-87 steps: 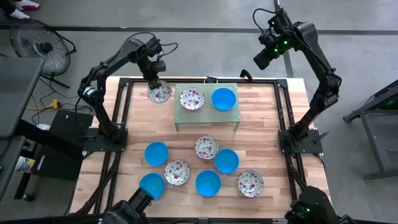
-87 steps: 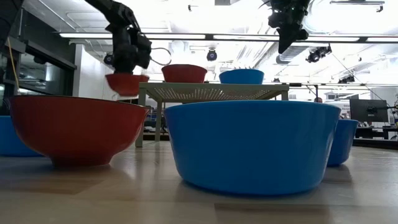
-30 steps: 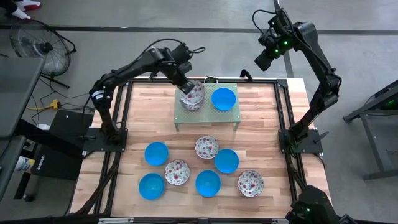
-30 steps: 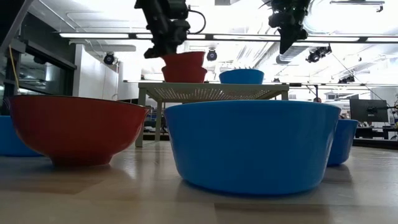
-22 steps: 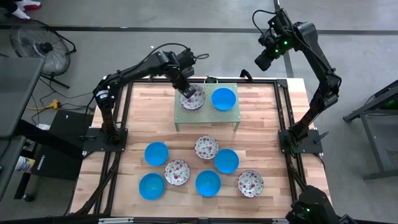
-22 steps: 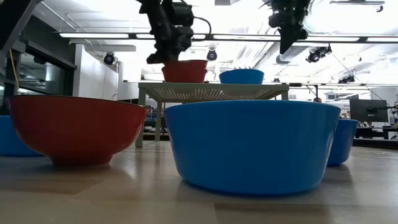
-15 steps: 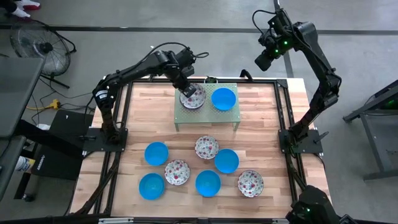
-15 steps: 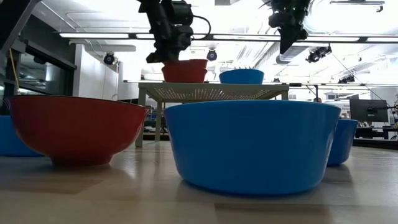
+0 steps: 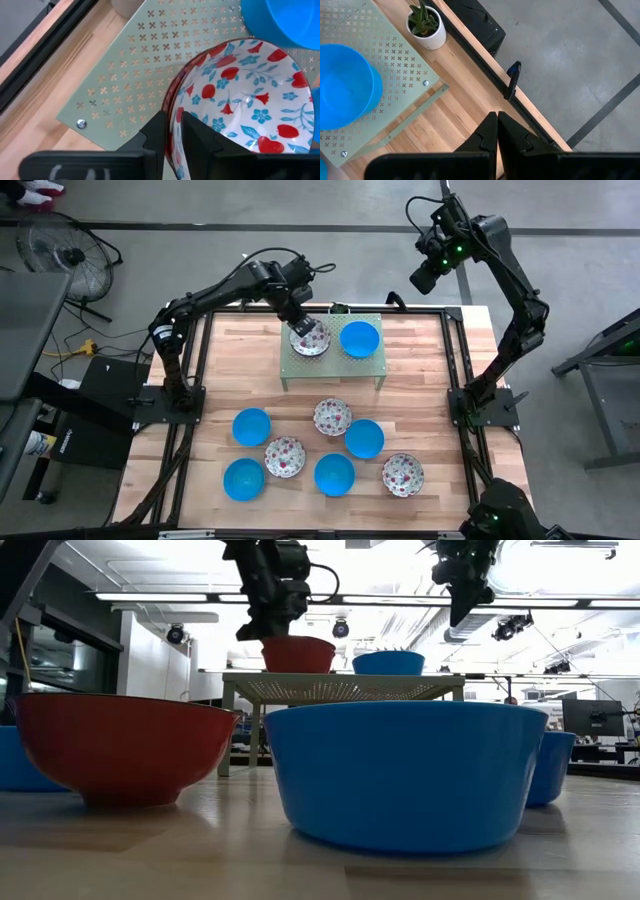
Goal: Pick & Place Mini bowls
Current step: Stack the patterned red bowl on the patterned red bowl on the shelf
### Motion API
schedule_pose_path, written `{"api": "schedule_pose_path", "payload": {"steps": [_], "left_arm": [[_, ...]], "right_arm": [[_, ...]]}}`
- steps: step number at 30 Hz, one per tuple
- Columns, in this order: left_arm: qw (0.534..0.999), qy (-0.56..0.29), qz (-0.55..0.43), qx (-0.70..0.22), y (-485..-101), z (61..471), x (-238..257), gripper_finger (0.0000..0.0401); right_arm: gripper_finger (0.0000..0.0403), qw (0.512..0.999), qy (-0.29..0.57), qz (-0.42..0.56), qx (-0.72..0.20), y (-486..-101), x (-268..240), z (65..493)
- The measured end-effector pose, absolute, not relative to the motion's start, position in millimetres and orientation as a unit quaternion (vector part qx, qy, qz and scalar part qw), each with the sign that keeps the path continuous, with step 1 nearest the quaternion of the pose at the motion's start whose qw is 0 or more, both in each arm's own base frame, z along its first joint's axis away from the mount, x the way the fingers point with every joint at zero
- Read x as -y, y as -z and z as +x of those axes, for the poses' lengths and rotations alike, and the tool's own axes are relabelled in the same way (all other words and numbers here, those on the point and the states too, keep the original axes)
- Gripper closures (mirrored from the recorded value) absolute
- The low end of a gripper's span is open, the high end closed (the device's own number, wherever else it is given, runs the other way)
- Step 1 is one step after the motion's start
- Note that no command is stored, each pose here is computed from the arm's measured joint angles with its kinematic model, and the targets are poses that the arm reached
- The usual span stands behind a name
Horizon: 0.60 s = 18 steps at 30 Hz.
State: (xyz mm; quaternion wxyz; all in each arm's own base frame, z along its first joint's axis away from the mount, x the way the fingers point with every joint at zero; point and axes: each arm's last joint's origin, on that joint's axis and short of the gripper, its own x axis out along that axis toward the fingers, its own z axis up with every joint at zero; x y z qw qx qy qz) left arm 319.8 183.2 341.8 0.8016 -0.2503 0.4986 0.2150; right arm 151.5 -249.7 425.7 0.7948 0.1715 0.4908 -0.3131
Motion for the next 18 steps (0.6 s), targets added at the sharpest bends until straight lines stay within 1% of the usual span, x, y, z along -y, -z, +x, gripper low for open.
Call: {"api": "schedule_pose_path", "payload": {"steps": [4,11,16,18], "left_arm": [[0.808,-0.214,-0.234,-0.497,-347.1,316.8,-187.4,0.0344],[0.831,-0.214,-0.186,-0.479,-373.6,307.9,-195.6,0.0344],[0.825,-0.198,-0.137,-0.512,-385.2,296.9,-193.6,0.0343],[0.815,-0.194,-0.119,-0.532,-388.3,292.0,-191.3,0.0343]], "right_arm": [[0.0402,0.795,0.313,0.172,-0.491,-425.7,249.7,151.5],[0.0402,0.794,0.310,0.174,-0.493,-425.3,249.0,151.2],[0.0402,0.794,0.310,0.179,-0.491,-425.3,248.9,151.3],[0.0402,0.794,0.312,0.182,-0.489,-425.3,248.9,151.3]]}}
